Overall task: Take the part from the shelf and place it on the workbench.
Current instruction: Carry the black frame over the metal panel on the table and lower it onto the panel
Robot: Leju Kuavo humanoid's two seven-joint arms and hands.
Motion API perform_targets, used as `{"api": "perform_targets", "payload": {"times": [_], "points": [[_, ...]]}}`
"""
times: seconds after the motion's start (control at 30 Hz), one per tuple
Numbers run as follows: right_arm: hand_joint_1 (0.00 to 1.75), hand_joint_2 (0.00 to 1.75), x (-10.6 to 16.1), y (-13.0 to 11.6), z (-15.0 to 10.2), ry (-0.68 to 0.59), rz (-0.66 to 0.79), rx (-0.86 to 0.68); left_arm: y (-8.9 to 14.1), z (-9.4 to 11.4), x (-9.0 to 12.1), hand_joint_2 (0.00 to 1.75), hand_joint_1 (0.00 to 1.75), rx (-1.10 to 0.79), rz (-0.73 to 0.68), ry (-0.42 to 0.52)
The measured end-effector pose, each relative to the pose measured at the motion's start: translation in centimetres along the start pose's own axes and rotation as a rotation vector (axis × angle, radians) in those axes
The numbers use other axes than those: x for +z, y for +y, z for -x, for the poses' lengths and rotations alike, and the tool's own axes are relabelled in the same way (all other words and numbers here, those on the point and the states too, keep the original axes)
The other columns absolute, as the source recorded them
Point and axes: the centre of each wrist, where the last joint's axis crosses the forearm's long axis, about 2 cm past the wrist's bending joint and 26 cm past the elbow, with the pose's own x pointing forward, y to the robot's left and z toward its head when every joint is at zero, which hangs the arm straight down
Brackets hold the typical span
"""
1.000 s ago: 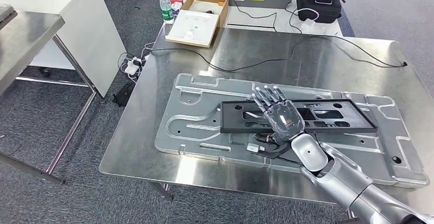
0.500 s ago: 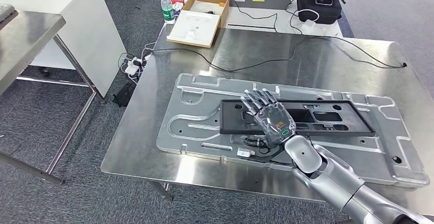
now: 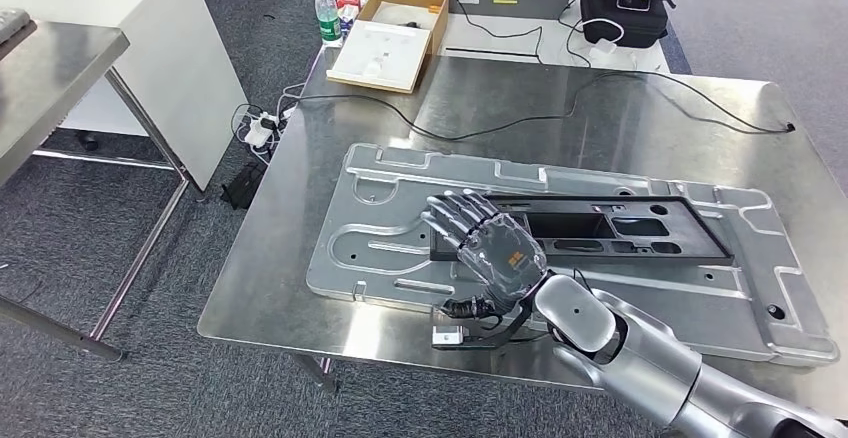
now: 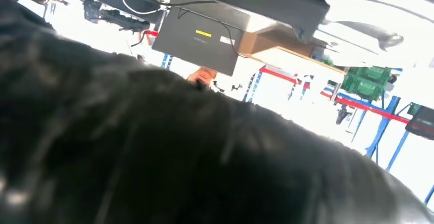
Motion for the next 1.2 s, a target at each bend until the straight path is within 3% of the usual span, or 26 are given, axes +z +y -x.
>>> {"api": "perform_targets", "payload": {"times": [0.7,1.2], "points": [[0.0,0.0,2.4,-2.4,-3.5,-0.145,0.158,-0.083,0.0,-0.1,-0.2,0.0,0.0,-0.048,0.001,0.009],[0.0,0.0,3.5,-1.9,-4.6,-0.149,0.162,-0.108,0.3,-0.5,-0.3,0.0,0.0,-0.073,-0.022,0.008]]}}
